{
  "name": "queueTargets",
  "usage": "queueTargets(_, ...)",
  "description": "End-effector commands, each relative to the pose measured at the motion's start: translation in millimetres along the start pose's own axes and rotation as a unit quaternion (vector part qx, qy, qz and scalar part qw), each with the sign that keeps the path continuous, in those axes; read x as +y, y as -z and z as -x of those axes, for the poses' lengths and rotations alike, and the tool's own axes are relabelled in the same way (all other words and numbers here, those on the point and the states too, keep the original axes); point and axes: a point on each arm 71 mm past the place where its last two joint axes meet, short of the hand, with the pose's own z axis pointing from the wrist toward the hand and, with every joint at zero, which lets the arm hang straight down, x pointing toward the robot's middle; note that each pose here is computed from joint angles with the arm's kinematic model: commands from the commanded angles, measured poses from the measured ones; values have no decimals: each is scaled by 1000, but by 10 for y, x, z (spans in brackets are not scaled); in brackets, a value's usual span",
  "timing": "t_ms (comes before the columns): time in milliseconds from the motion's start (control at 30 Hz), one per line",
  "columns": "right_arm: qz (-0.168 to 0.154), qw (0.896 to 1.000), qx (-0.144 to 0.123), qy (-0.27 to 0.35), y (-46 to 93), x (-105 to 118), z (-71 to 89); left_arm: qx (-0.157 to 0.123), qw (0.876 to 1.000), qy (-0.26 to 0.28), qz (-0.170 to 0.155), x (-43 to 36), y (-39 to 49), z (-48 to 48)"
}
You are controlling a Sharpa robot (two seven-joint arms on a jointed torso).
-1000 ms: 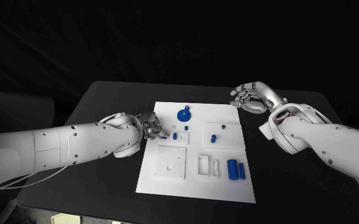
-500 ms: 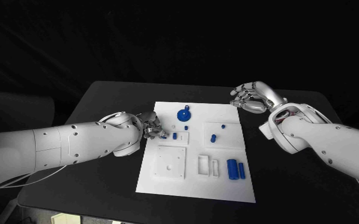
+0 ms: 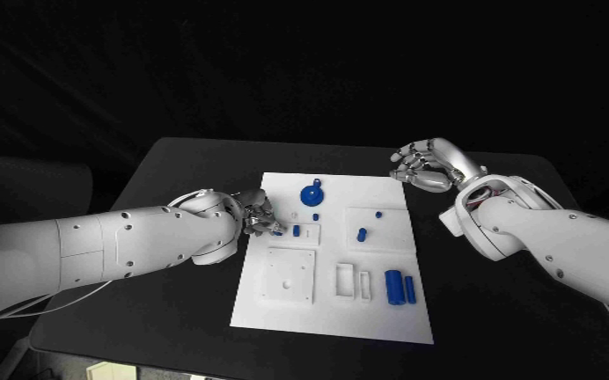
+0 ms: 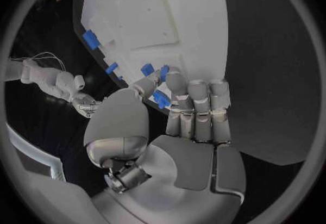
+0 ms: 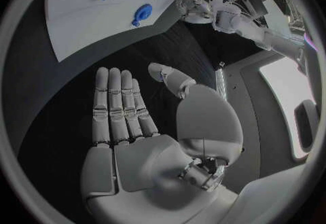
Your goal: Assemble the parts on the task board
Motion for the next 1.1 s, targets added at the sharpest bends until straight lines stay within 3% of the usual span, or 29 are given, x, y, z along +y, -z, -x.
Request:
queueTargets(33, 7, 1000, 5, 3, 0, 15, -9, 14, 1000, -11, 4, 15, 0, -46)
queueTargets(1100, 8, 1000, 4, 3, 3, 14, -5, 5, 1000, -4, 4, 7, -8, -34)
